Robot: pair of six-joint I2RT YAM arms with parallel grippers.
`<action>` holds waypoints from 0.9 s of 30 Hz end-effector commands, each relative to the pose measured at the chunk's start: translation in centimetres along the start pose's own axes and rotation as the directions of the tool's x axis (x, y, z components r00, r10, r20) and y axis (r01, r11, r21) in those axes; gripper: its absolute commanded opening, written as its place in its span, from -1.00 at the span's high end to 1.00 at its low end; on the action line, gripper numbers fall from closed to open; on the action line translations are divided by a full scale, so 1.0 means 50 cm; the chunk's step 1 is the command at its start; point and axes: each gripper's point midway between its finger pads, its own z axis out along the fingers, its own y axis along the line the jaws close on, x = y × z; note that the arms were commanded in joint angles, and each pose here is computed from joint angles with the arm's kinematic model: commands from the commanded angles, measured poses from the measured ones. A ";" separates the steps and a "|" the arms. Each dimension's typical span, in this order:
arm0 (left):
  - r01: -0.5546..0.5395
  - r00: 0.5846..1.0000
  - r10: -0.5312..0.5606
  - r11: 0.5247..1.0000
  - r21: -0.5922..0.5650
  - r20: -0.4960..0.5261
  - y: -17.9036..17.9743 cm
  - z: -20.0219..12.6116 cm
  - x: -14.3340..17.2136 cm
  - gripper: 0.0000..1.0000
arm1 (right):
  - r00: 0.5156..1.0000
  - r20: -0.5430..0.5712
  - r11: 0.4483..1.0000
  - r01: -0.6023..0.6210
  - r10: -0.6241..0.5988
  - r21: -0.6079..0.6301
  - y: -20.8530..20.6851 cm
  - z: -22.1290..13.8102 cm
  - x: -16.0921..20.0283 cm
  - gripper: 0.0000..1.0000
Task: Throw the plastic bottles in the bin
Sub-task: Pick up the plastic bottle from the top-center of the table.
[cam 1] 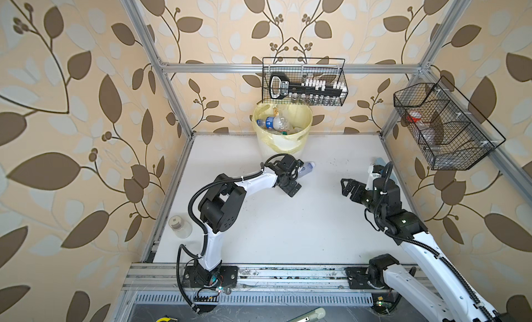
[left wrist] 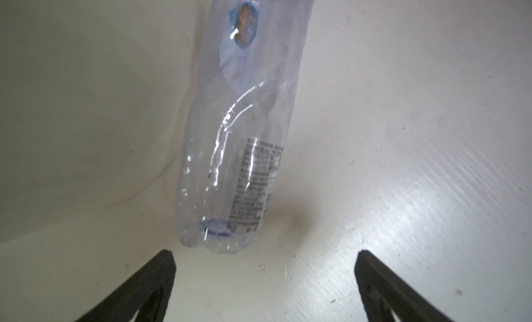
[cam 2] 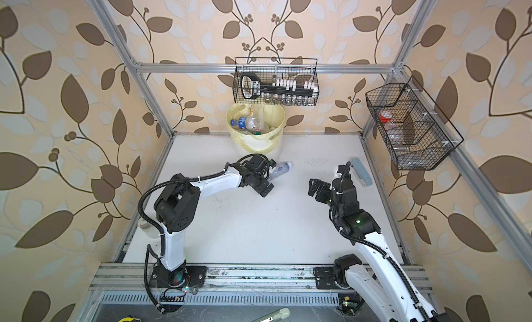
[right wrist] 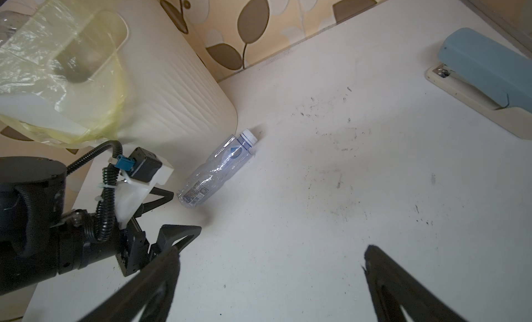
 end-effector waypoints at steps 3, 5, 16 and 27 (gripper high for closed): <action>-0.038 0.997 0.042 0.998 -0.057 0.065 0.017 -0.005 -0.061 -0.98 | 1.000 0.023 1.000 -0.011 0.010 0.013 -0.006 0.008 -0.006 -1.00; -0.043 0.997 0.046 0.998 -0.051 0.057 0.016 0.002 -0.063 -0.98 | 1.000 0.020 1.000 -0.009 0.009 0.013 -0.006 0.011 -0.006 -1.00; -0.058 0.998 0.058 0.998 -0.003 0.034 -0.010 0.026 -0.066 -0.95 | 1.000 0.009 1.000 -0.014 0.014 0.016 -0.008 0.027 -0.002 -1.00; -0.067 0.997 0.066 0.997 0.031 0.027 -0.033 0.035 -0.061 -0.55 | 1.000 0.002 1.000 -0.021 0.020 0.013 -0.010 0.037 0.004 -1.00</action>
